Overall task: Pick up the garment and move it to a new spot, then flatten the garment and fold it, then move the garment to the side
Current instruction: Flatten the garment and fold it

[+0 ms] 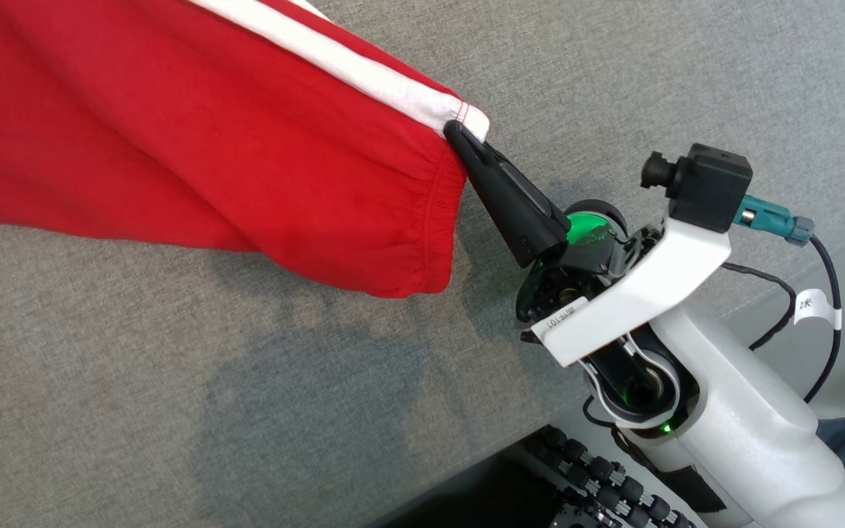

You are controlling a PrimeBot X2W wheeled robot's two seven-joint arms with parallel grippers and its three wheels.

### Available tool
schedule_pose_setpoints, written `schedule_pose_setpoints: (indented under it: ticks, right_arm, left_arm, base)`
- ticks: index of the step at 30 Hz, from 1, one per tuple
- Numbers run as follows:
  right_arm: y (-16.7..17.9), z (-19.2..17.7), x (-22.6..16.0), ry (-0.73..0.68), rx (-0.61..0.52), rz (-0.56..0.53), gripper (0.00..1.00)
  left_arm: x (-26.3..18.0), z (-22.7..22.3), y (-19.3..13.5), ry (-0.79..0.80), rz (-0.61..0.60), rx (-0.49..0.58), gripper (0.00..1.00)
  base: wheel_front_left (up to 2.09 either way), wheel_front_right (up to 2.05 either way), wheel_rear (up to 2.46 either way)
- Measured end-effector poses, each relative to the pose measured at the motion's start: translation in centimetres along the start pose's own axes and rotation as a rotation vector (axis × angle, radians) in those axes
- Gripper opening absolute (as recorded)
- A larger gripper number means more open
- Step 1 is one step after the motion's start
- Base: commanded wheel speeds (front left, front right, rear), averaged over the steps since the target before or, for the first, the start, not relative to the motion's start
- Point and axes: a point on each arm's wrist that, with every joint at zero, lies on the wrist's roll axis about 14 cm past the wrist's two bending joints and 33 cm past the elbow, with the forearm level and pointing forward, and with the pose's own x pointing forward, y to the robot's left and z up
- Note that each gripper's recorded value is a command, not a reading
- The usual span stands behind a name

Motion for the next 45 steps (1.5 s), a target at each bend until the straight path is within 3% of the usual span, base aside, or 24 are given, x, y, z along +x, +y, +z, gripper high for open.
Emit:
schedule_pose_setpoints:
  ticks: [1, 2, 3, 4, 5, 6, 7, 19, 24, 36, 45]
  right_arm:
    - [0.1, 0.0, 0.0, -0.003, -0.001, 0.003, 0.11]
    - [0.1, 0.0, 0.0, -0.001, -0.011, 0.006, 0.23]
    - [0.1, 0.0, -0.1, -0.002, -0.025, 0.008, 0.41]
    - [0.1, 0.2, -0.1, -0.005, -0.044, 0.010, 0.46]
    - [0.1, 0.5, -0.1, -0.011, -0.066, 0.014, 0.72]
    - [0.0, 0.7, -0.2, -0.014, -0.085, 0.016, 0.89]
    - [-0.1, 0.9, -0.2, -0.018, -0.097, 0.016, 1.00]
    - [-0.8, 2.1, -0.6, -0.034, -0.263, 0.018, 1.00]
    - [-0.6, 2.3, -1.2, -0.044, -0.312, 0.008, 1.00]
    - [0.1, -1.5, -3.5, 0.022, -0.240, -0.027, 1.00]
    - [0.7, -3.9, -3.1, 0.064, -0.194, -0.021, 1.00]
  left_arm:
    - [-0.1, 0.1, 0.0, -0.003, 0.001, 0.000, 0.16]
    - [-0.1, 0.2, 0.1, -0.010, 0.004, -0.003, 0.45]
    - [-0.1, 0.3, 0.1, -0.014, 0.007, -0.005, 0.86]
    - [-0.2, 0.4, 0.1, -0.022, 0.009, -0.007, 0.98]
    - [-0.3, 0.7, 0.1, -0.033, 0.009, -0.008, 1.00]
    - [-0.4, 0.9, 0.0, -0.044, 0.010, -0.006, 1.00]
    - [-0.4, 1.0, -0.1, -0.051, 0.008, -0.008, 1.00]
    - [-2.5, 1.7, 0.1, -0.153, 0.017, -0.067, 1.00]
    - [-3.6, -0.3, 1.0, -0.158, 0.046, -0.115, 1.00]
    - [-7.1, -2.7, 1.4, -0.221, 0.080, -0.160, 1.00]
    - [-6.5, -7.9, 2.5, -0.102, 0.086, -0.257, 1.00]
  base:
    - [0.00, 0.00, 0.00]
    - [0.00, 0.00, 0.00]
    - [0.00, 0.00, 0.00]
    - [0.00, 0.00, 0.00]
    - [0.00, 0.00, 0.00]
    - [0.00, 0.00, 0.00]
    - [0.00, 0.00, 0.00]
    - [0.00, 0.00, 0.00]
    - [0.00, 0.00, 0.00]
    - [0.00, 0.00, 0.00]
    - [0.00, 0.00, 0.00]
